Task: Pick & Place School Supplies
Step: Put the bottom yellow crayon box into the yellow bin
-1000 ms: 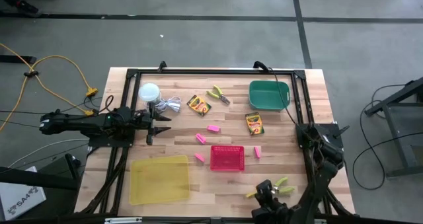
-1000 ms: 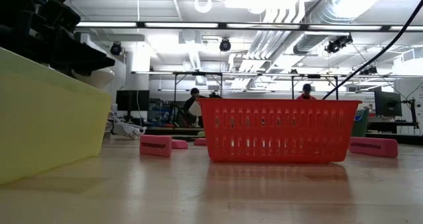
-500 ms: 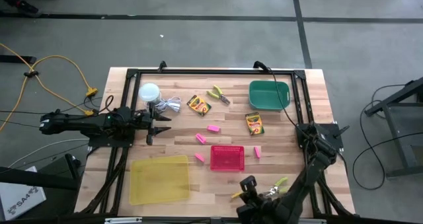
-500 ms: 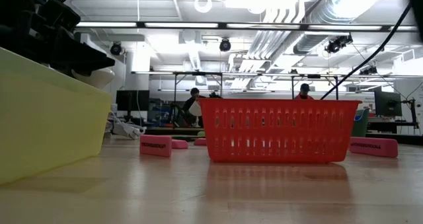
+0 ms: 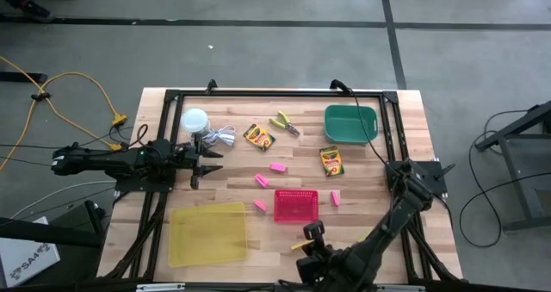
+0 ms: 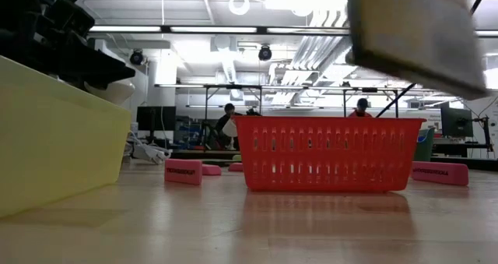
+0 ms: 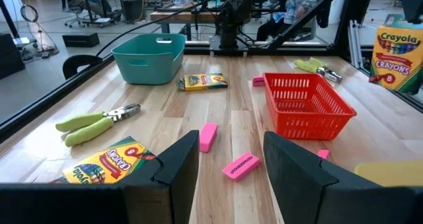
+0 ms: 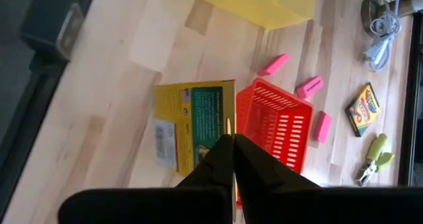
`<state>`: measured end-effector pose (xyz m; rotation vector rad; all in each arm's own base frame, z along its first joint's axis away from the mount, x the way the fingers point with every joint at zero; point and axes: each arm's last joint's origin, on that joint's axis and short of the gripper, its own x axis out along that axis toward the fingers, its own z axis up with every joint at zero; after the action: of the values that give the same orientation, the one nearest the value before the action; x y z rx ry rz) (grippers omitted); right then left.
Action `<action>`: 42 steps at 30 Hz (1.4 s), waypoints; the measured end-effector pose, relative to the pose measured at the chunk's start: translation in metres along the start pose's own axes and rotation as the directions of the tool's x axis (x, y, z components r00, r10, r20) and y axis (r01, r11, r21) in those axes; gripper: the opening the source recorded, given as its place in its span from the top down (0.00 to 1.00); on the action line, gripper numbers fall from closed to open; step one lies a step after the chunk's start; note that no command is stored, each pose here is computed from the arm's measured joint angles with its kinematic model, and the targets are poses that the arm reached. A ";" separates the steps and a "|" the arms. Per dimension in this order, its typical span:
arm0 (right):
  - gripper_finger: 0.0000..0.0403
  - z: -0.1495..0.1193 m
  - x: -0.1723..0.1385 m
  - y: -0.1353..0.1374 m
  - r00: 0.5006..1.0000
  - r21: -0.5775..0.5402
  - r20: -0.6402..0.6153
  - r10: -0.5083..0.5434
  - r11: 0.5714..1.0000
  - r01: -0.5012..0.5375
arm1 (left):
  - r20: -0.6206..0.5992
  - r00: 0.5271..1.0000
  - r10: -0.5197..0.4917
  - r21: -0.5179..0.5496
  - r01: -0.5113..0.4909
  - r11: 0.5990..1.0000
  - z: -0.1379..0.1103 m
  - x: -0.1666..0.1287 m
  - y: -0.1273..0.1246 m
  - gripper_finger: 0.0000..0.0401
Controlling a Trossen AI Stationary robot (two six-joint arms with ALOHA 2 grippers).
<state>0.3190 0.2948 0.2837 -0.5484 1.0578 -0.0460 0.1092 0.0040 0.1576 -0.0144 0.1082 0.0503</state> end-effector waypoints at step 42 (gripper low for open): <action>0.99 0.053 0.012 -0.135 0.940 0.248 0.328 -0.093 0.969 0.010 | 0.052 0.966 -0.252 -0.091 0.256 0.962 0.068 0.032 -0.081 0.59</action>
<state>0.3994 0.1960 0.3541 -0.3450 0.6888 -0.1221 0.1522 -0.0741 0.2228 -0.1247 0.0634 -0.2008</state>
